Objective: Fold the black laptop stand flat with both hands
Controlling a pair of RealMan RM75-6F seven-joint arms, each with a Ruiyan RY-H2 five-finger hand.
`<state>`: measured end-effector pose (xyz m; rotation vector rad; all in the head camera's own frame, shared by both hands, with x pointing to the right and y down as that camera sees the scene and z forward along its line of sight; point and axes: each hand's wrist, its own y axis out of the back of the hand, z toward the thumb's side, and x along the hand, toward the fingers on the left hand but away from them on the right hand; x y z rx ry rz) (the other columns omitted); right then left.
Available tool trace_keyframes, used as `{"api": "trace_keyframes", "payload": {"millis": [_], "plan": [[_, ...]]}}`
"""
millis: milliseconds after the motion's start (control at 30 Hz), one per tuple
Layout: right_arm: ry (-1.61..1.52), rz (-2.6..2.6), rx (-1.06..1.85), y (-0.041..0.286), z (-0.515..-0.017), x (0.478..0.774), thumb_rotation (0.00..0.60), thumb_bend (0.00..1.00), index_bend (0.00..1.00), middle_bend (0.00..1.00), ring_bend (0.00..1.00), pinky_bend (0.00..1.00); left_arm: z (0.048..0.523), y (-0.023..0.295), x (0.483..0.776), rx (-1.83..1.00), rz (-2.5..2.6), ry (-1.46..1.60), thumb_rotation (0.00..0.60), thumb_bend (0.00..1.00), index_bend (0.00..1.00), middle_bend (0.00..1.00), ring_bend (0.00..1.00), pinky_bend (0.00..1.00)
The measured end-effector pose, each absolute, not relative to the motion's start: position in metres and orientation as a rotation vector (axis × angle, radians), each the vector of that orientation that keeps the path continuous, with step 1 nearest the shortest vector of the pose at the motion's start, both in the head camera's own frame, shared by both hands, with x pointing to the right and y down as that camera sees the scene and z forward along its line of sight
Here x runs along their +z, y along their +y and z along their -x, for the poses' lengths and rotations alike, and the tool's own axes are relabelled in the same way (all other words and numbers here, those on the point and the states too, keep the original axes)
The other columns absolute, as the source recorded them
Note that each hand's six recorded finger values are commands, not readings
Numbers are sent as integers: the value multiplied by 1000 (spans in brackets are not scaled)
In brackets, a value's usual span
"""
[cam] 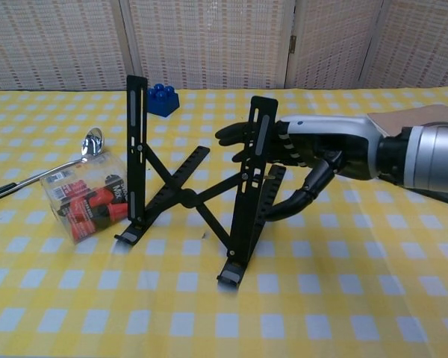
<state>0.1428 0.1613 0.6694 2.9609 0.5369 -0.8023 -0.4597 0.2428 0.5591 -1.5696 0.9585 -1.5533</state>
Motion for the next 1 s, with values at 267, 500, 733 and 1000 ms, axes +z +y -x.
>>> {"api": "trace_keyframes", "payload": {"millis": [267,500,733,1000], "plan": [[402,-2966,-676,190,-127,652,600,160,0,0,77,0,460,244,560,-1551,1578,960,600,194,64,35,35,0],[416,-2933,-614,203,-123,652,600,160,0,0,79,0,460,246,564,-1554,1599,955,600,194,64,36,36,0],[486,-2864,-558,211,-122,660,600,159,0,1,78,0,462,250,565,-1562,1616,959,600,193,64,36,37,0],[532,-2697,-489,218,-121,668,600,160,0,1,75,0,461,250,565,-1565,1624,951,600,195,63,36,38,0]]}}
